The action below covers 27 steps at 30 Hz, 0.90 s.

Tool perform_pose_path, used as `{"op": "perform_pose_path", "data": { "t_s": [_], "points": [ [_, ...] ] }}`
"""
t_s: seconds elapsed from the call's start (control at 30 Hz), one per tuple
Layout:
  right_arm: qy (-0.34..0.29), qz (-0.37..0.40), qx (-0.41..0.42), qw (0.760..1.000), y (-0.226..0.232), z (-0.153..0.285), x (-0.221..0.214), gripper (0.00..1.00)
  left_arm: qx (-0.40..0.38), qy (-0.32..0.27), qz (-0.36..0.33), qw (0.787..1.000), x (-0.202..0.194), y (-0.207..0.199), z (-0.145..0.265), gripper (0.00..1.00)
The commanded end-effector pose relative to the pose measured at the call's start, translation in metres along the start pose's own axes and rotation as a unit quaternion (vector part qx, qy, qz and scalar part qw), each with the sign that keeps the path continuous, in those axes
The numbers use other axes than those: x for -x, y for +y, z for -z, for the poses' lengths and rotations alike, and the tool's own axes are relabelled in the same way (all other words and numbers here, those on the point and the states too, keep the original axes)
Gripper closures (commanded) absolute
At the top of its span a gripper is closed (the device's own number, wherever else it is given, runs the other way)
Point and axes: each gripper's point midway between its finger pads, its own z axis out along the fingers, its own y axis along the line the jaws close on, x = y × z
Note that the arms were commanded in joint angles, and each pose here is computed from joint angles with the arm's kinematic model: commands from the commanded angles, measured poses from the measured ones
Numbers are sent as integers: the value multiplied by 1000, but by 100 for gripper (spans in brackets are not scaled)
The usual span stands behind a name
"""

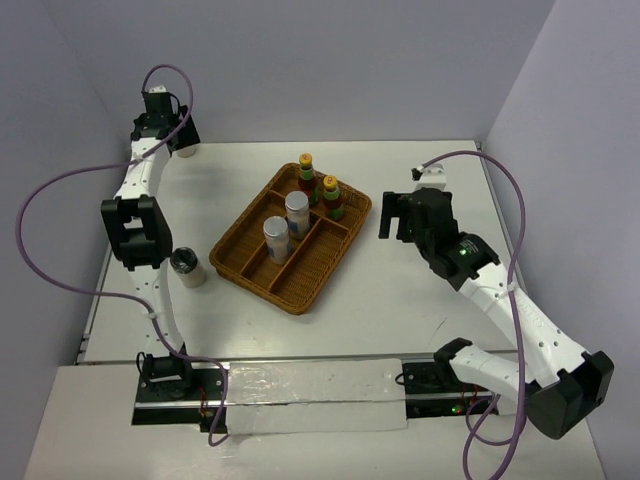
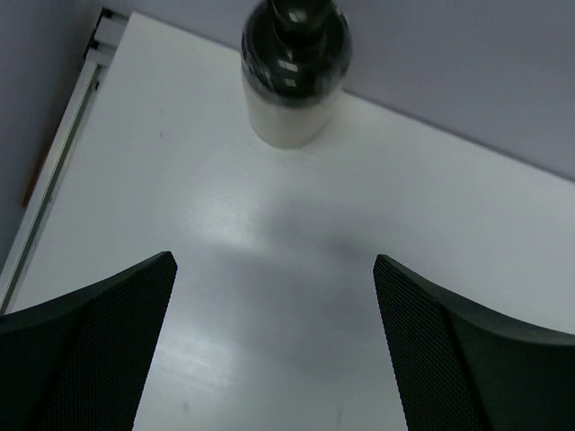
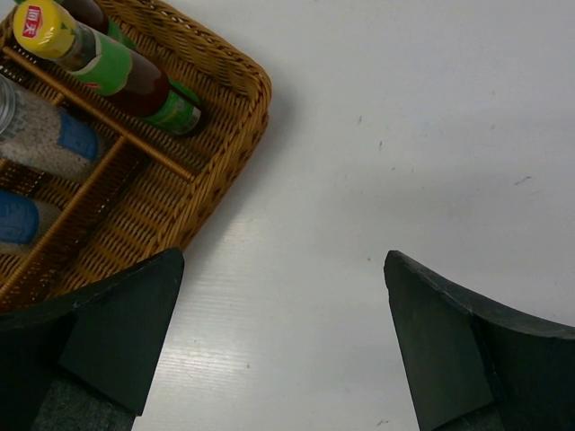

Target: Organize the condiment bottles

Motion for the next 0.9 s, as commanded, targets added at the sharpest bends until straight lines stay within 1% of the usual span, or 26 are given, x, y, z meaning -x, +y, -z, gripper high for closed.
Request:
{"op": "perform_pose_path", "data": {
  "t_s": [0.0, 0.2, 0.43, 0.53, 0.67, 0.87],
  "points": [
    [-26, -16, 1, 1000, 2, -3, 23, 0, -59, -58, 13, 996, 42, 0, -23, 0],
    [-12, -12, -1, 1000, 6, -16, 23, 0, -79, -73, 2, 994, 32, -9, -53, 1],
    [5, -6, -2, 1000, 11, -28, 20, 0, -71, -115, -1, 991, 39, -9, -76, 1],
    [9, -4, -2, 1000, 12, -30, 19, 0, -64, -123, -4, 990, 37, -8, -87, 1],
    [11, -4, -3, 1000, 12, -32, 18, 0, -53, -145, -16, 988, 45, -4, -92, 0],
    [17, -2, -1, 1000, 15, -37, 16, 0, -46, -165, -31, 985, 46, -2, -101, 0]
  ]
}}
